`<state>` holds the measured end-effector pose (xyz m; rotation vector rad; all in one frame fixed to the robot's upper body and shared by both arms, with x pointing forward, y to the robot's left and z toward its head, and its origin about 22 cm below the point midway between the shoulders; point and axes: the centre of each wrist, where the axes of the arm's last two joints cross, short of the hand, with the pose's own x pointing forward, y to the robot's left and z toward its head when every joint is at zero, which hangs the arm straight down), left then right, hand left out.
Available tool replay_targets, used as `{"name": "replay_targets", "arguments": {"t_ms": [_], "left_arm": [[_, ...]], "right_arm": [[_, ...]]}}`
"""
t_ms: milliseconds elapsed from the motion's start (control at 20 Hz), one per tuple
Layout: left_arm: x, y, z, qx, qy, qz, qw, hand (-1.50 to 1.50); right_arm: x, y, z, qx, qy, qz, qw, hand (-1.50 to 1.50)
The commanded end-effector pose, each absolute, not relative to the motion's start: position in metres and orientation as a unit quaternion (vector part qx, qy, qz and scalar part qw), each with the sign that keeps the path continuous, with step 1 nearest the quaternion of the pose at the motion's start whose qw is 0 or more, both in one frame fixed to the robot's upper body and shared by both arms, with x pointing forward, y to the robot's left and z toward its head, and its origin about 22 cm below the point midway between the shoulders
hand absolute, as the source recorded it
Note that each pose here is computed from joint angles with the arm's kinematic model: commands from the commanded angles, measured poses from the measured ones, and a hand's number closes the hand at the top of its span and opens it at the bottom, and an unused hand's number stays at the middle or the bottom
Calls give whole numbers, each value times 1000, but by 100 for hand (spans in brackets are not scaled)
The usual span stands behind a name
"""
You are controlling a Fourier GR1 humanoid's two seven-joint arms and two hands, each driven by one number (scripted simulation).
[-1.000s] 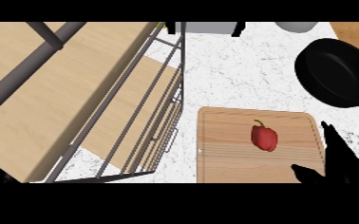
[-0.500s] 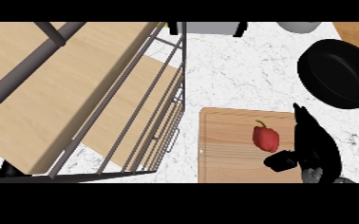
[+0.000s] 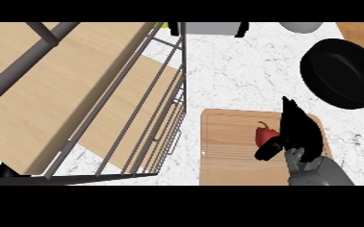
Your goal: Pick the bell pepper from the cutting board and place it in the pot
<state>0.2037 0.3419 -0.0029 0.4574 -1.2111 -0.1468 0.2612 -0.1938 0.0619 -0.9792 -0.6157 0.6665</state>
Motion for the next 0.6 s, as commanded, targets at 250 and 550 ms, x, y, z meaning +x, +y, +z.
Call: {"name": "replay_targets", "arguments": {"t_ms": [250,550], "left_arm": [[223,333,12,201,-630,-58,748,0],[222,326,11,194,-629,-62,750,0]], "right_arm": [[282,-181,55,-479,-166,288,813,-150],[290,-176,38,-488,-151,293,808,-150]]}}
